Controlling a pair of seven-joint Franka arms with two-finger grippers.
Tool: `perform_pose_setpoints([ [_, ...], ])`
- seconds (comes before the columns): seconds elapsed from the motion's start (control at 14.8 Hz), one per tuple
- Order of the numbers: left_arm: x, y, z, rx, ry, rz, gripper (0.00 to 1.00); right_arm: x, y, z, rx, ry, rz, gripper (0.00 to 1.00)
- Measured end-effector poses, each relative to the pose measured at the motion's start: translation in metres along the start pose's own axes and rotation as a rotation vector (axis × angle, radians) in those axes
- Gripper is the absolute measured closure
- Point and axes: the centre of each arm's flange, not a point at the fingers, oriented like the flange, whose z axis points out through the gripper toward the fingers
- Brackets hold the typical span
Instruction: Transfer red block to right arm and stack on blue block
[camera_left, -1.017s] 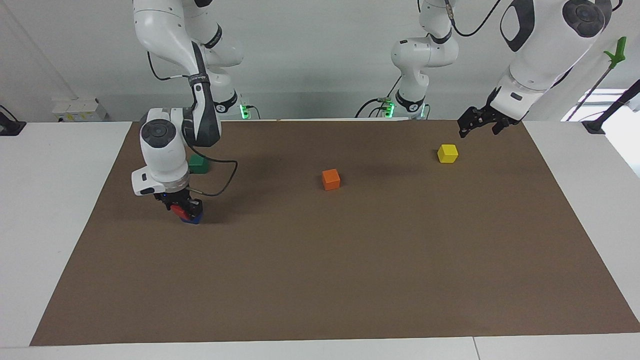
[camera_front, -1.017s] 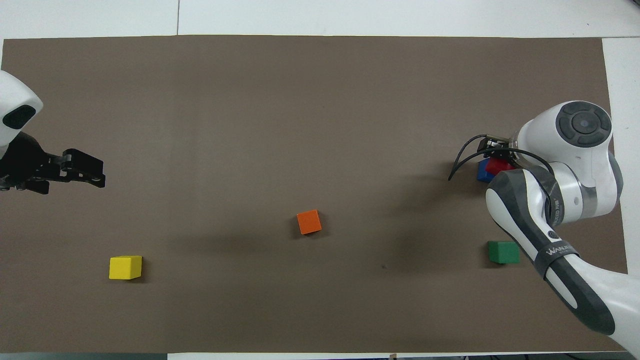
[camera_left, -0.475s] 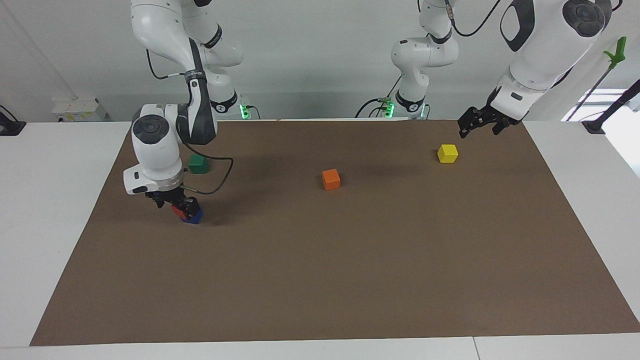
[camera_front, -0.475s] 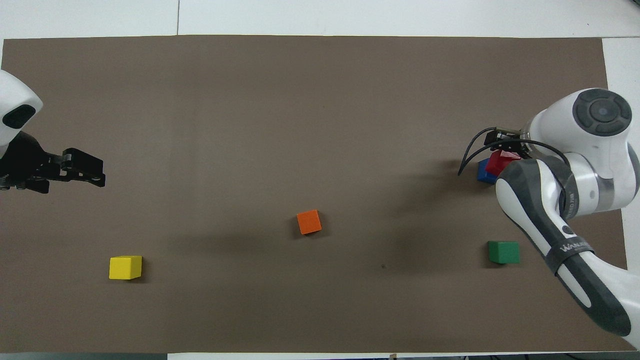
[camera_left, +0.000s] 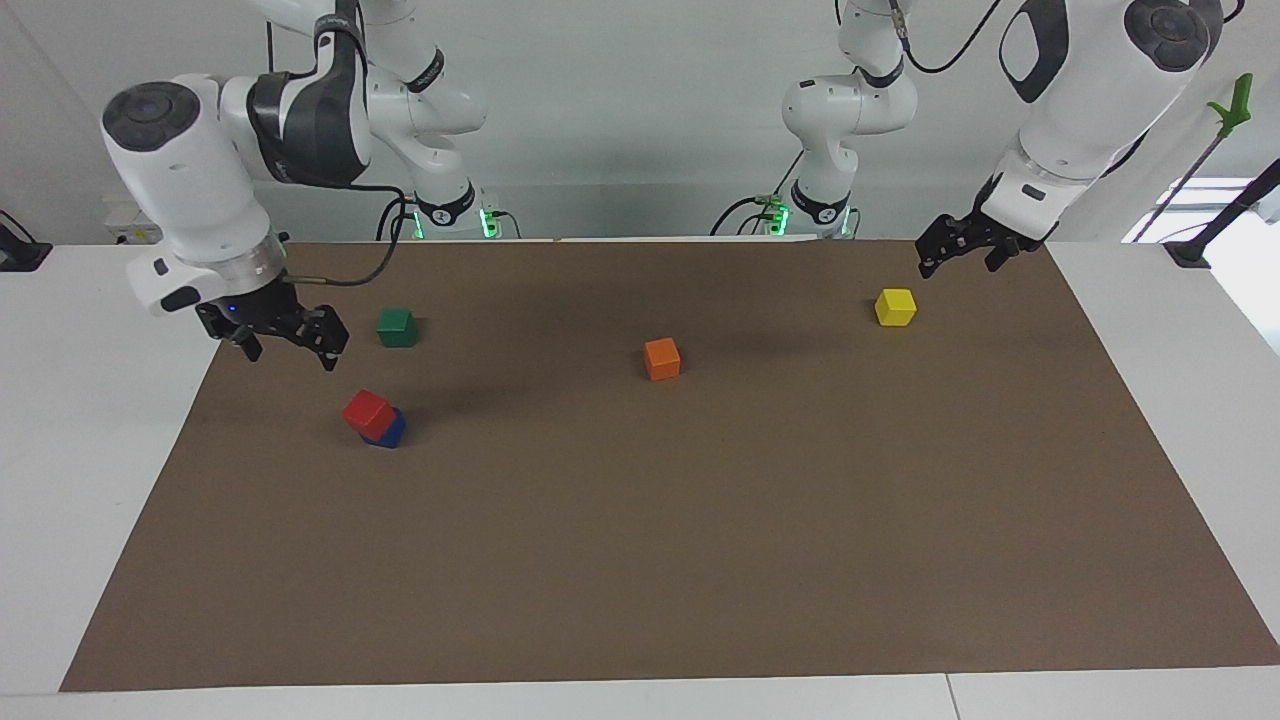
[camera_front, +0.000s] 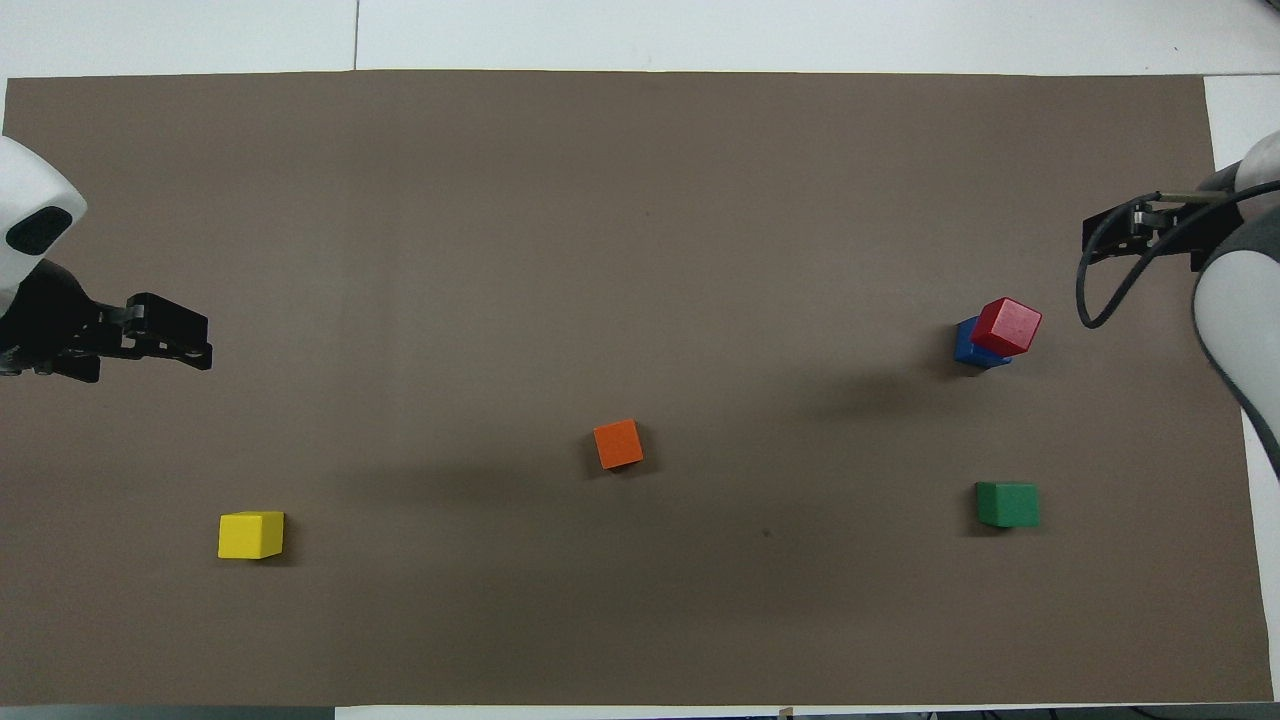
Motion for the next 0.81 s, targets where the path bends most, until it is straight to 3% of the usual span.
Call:
perform_pose_setpoints([
  [0.14,0.0,0.001,0.0,0.0,0.0,0.002,0.0,-0.01,0.006,-0.022,0.038,-0.026,-0.001,0.0],
  [0.41,0.0,0.002,0.0,0.0,0.0,0.003,0.0,-0.046,0.017,-0.052,0.045,-0.158,-0.067,0.0],
  [0.81,0.0,0.002,0.0,0.0,0.0,0.003,0.0,-0.072,0.029,-0.066,0.049,-0.173,-0.079,0.0],
])
